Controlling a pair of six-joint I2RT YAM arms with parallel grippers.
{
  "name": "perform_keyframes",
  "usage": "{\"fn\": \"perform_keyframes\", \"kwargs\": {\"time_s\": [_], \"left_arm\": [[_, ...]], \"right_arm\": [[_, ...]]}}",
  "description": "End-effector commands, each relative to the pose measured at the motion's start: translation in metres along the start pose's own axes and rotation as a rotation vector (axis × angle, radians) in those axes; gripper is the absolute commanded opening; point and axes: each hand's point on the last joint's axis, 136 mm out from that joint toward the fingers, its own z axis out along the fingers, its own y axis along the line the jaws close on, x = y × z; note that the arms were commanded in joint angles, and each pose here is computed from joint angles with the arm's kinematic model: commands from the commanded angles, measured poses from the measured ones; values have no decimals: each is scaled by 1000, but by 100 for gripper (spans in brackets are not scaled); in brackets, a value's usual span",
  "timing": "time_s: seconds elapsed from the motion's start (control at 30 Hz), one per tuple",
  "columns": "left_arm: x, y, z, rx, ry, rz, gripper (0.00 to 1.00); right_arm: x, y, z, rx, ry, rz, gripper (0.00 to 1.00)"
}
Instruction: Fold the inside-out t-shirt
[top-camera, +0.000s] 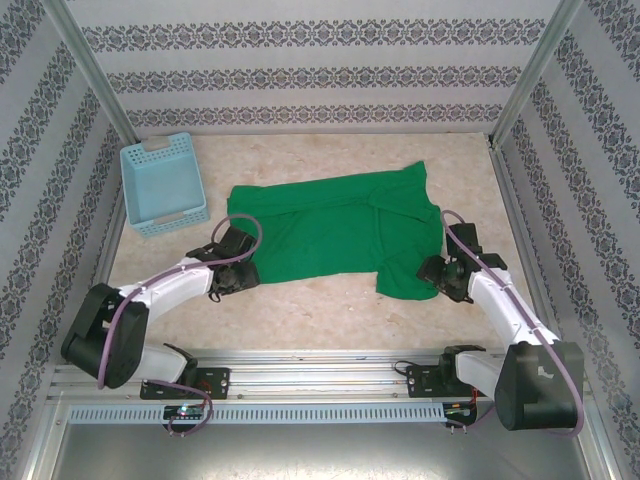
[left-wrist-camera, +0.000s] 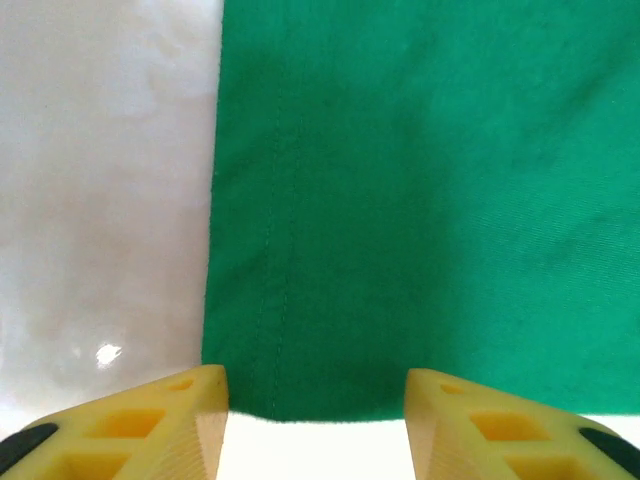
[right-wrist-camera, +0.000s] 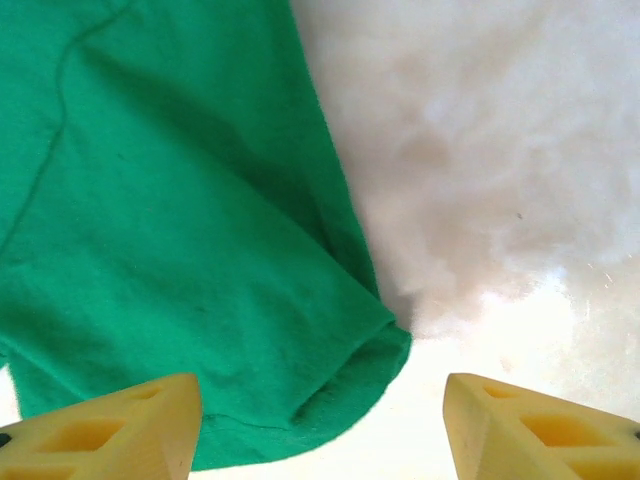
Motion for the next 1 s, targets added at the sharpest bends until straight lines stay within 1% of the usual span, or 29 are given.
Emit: {"fn": "perform_keyframes", "kwargs": {"time_s": [0.0, 0.23, 0.33, 0.43, 0.5, 0.67, 0.77, 0.8, 0.97], "left_arm": [[0, -3, 12, 0, -10, 9, 47], [-7, 1, 25, -53, -32, 47, 43], [-10, 2, 28, -67, -36, 62, 41], [-11, 4, 32, -86, -36, 78, 35], [-10, 5, 34, -91, -31, 80, 29], [-9, 2, 25, -65, -32, 85, 12], [-14, 0, 10, -53, -56, 99, 3], [-14, -1, 4, -50, -64, 104, 0], [-5, 0, -23, -90, -97, 144, 0]], "right_arm": [[9, -10, 5, 53, 8, 27, 65], [18, 2, 26, 63, 67, -5, 62], [17, 1, 33, 85, 68, -8, 59], [18, 1, 37, 86, 72, -8, 52], [17, 1, 38, 91, 70, -9, 44], [11, -4, 28, 108, 22, -16, 14], [2, -9, 12, 132, -32, -24, 0], [-1, -11, 6, 139, -52, -26, 0], [-14, -23, -34, 132, -139, 14, 0]]}}
